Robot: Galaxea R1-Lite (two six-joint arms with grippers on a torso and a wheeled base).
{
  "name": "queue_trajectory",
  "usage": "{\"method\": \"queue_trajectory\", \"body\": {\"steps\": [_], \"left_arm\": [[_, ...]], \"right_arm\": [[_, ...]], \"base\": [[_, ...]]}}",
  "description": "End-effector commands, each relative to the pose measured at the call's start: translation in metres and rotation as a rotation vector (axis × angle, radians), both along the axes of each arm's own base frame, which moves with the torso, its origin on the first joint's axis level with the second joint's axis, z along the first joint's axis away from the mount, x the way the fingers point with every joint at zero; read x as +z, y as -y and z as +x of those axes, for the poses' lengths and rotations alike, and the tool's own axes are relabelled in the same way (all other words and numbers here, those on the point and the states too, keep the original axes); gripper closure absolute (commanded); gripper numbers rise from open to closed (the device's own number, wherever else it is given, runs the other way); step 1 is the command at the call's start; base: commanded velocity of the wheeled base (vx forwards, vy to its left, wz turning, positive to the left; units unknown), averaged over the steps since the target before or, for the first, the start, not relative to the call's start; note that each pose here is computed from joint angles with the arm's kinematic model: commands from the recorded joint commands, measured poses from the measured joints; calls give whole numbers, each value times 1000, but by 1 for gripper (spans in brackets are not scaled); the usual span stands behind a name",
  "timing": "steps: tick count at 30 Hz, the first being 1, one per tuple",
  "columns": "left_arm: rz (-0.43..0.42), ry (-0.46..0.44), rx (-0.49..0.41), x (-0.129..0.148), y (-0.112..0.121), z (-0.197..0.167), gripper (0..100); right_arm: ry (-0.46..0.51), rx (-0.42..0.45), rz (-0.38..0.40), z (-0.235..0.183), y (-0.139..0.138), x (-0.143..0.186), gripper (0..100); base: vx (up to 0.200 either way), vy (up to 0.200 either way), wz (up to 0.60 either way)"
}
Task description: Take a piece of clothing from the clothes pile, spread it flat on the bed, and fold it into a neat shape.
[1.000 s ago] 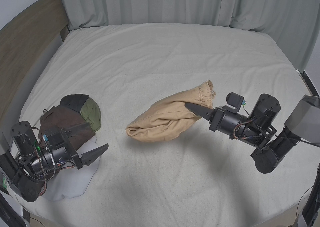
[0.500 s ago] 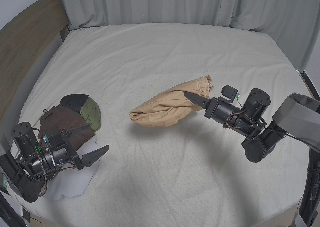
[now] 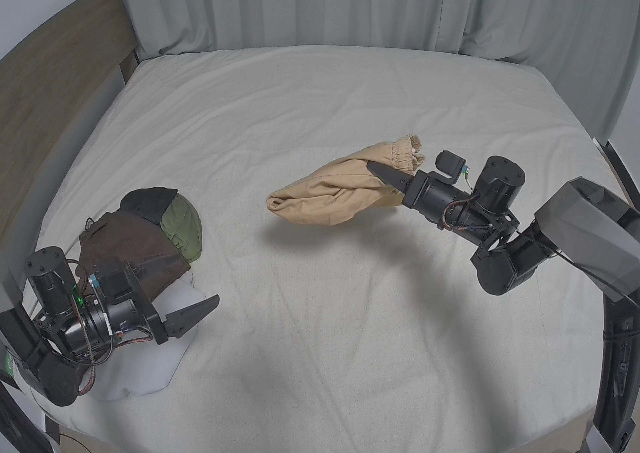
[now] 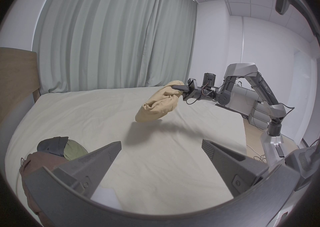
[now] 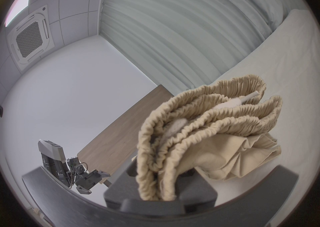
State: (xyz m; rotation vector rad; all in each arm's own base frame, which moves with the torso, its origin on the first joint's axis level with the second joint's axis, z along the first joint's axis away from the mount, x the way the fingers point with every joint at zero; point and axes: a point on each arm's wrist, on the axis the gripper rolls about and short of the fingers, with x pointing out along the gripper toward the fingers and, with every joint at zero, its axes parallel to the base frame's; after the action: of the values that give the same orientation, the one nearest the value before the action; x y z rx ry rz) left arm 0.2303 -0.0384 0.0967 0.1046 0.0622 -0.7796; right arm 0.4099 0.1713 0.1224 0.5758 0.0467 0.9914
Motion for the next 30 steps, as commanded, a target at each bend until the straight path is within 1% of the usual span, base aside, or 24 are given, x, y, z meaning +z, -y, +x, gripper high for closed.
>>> {"method": "queue_trajectory", "body": {"steps": [1, 12, 24, 27, 30], "left_arm": [[2, -15, -3, -3, 0, -1, 0], [4, -29, -4, -6, 1, -2, 0], [5, -30, -4, -6, 0, -1, 0], [5, -28, -3, -6, -1, -1, 0], [5, -28, -4, -6, 0, -1, 0]], "right_arm": [[13, -9, 5, 14, -1, 7, 100], [2, -27, 1, 42, -2, -3, 100], [28, -36, 10, 64, -5, 29, 100], [28, -36, 10, 68, -7, 30, 100], [20, -38, 8, 73, -8, 25, 100]], "base": [[0, 0, 0], [0, 0, 0], [0, 0, 0], [0, 0, 0], [0, 0, 0]]}}
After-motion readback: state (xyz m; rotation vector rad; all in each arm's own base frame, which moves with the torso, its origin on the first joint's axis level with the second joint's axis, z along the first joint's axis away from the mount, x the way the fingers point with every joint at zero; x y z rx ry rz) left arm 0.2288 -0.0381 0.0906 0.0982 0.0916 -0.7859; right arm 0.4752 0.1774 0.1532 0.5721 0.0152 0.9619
